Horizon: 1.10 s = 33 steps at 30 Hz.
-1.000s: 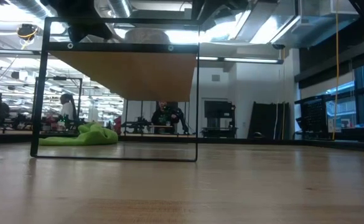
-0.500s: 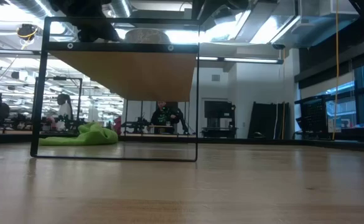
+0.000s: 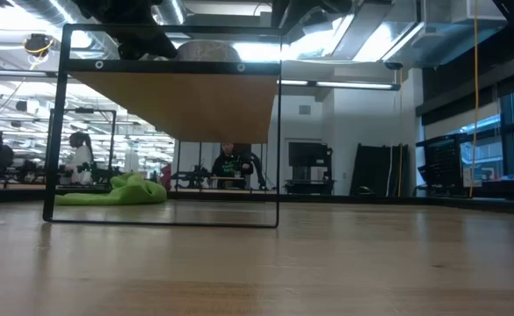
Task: Stack small to large cups/mugs on shelf
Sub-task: Put the gray mug on the shelf
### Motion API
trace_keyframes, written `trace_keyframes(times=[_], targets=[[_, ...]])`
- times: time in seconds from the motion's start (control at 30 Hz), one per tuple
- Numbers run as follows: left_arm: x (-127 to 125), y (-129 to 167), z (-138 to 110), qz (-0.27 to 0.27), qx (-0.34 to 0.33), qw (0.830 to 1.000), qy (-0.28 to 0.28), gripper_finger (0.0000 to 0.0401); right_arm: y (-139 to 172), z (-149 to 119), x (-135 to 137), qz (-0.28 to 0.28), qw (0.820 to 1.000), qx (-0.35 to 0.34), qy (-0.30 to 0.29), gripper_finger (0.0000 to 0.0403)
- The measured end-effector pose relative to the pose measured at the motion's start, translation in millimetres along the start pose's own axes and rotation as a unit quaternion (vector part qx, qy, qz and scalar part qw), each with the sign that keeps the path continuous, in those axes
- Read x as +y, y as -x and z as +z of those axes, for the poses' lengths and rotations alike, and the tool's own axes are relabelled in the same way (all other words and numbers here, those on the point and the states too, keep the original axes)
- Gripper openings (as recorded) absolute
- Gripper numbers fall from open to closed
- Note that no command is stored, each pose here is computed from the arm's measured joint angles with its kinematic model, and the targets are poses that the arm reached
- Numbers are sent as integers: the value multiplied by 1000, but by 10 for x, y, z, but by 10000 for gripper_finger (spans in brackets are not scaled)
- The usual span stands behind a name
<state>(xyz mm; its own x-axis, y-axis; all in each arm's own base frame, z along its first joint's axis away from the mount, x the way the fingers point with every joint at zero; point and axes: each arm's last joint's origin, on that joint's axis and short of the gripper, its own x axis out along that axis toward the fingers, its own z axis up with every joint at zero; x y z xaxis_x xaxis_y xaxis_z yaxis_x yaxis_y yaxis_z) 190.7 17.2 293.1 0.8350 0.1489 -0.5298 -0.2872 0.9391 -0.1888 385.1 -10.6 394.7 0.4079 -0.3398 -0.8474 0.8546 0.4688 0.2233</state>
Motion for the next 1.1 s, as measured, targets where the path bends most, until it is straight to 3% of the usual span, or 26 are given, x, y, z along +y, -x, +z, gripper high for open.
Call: trace_keyframes(times=[0.47, 0.73, 0.93, 1.1], targets=[[-16, 1, 47, -8, -24, 1000, -7, 0, 0, 1, -1, -1, 1000, -2, 1, 69], [-31, 141, 70, -50, -44, 998, 3, 0, 0, -1, -3, -2, 1000, -1, 2, 69], [31, 339, 48, 8, -71, 997, 8, 0, 0, -1, -4, -2, 1000, -1, 2, 69], [58, 358, -4, 32, -51, 998, -9, 0, -2, -1, -3, -2, 1000, -1, 2, 69]])
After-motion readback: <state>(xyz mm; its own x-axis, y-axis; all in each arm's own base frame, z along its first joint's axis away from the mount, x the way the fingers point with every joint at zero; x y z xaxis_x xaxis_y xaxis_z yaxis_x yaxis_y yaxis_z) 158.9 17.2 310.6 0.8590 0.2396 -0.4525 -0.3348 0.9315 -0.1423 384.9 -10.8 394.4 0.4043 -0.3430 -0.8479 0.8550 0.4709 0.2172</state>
